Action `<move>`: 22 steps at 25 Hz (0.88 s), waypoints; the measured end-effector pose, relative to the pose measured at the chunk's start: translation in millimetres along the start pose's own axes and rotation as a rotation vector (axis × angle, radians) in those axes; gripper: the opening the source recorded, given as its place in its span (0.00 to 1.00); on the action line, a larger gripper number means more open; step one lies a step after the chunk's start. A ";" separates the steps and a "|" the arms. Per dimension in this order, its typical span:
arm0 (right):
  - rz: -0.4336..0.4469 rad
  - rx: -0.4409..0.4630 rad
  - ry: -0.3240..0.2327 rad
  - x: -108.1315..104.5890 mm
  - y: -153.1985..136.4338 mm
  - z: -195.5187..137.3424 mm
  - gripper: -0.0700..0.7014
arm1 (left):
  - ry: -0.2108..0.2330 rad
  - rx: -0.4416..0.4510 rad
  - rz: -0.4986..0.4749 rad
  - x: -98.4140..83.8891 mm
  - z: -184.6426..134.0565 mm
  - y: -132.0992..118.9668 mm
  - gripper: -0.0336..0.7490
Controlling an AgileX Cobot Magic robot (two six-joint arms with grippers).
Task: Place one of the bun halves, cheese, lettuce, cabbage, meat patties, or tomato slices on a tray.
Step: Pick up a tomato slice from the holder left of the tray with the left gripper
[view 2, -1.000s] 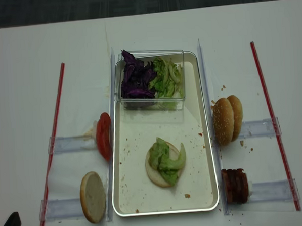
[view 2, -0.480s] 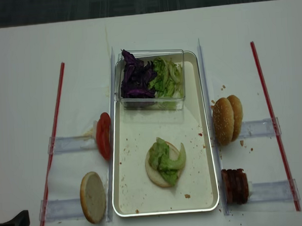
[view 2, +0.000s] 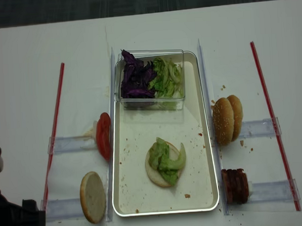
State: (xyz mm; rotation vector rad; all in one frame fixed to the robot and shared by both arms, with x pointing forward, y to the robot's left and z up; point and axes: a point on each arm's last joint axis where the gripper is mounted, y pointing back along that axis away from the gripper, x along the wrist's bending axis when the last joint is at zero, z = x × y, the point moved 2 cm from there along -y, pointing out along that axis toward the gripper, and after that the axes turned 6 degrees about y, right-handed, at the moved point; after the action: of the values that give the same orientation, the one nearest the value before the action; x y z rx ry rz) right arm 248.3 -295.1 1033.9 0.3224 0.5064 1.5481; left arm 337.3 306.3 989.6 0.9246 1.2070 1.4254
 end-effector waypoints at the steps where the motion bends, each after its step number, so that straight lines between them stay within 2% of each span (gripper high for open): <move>1: 0.000 0.000 0.000 0.0 0.0 0.0 0.81 | 0.001 0.024 0.003 -0.2 2.3 -3.3 0.74; 6: 0.000 0.000 0.000 0.0 0.0 0.0 0.81 | -0.005 0.089 0.037 2.1 8.3 -12.6 0.74; 12: 0.000 0.000 0.000 0.0 0.0 0.0 0.81 | -0.005 0.088 0.054 4.0 8.7 -12.7 0.74; 16: 0.000 0.000 0.000 0.0 0.0 0.0 0.81 | 0.009 0.078 0.054 3.7 10.9 -11.9 0.74; 19: 0.000 0.000 0.002 0.0 0.0 0.0 0.81 | 0.015 0.031 0.048 1.8 23.6 -3.5 0.74; 22: 0.000 0.000 0.002 0.0 0.0 0.0 0.81 | 0.015 0.048 0.050 -0.3 39.9 -2.4 0.74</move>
State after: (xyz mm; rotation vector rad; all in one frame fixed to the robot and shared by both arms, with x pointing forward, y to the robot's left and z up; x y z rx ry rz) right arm 248.3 -295.1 1033.9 0.3210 0.5078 1.5486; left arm 376.1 314.0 995.5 0.9847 1.2421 1.4504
